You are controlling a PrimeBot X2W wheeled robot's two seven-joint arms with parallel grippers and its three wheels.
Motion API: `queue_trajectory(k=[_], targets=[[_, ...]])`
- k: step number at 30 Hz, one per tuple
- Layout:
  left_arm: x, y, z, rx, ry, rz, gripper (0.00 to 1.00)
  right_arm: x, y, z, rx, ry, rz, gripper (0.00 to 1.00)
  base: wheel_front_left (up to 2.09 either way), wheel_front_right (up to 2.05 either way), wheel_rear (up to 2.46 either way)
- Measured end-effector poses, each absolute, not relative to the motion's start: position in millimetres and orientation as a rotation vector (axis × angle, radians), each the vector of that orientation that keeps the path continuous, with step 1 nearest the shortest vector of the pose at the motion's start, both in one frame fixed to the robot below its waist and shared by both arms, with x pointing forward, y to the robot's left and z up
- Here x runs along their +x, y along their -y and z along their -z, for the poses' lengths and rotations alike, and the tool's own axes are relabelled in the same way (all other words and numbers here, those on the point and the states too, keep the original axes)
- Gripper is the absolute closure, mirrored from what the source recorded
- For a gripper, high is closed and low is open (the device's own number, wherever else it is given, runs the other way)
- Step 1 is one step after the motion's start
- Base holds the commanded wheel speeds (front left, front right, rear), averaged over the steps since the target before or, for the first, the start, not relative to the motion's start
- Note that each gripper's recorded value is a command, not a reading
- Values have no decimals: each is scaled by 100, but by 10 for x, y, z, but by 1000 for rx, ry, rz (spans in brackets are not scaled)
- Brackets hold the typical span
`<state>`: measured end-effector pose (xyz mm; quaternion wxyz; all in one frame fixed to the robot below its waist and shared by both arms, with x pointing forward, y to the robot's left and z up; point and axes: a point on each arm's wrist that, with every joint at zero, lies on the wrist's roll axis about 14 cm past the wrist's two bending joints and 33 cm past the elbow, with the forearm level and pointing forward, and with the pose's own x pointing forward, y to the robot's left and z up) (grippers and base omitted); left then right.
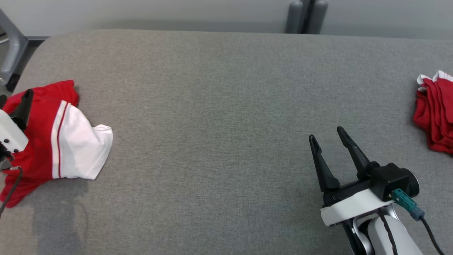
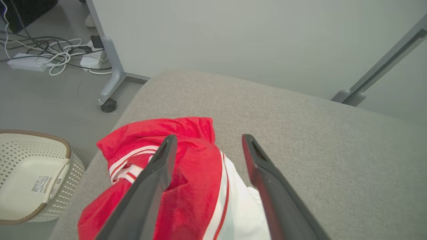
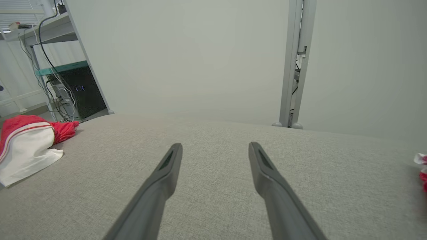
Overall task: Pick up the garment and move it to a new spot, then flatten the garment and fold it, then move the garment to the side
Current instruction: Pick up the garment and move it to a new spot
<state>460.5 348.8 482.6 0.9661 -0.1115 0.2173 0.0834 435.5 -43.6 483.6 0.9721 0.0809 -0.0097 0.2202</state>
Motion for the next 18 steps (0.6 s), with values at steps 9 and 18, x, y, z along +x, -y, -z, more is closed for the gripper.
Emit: queue_trajectory(k=[9,18], targets=[[4661,-3467,-4093,-266,-735,-183,0,4446,738,-4681,159,-10,-361,0,0,0,0],[4441,-3387,-3556,-287,-985,-181,0,4484,875,-4568,163,-32,-321,0,0,0,0]])
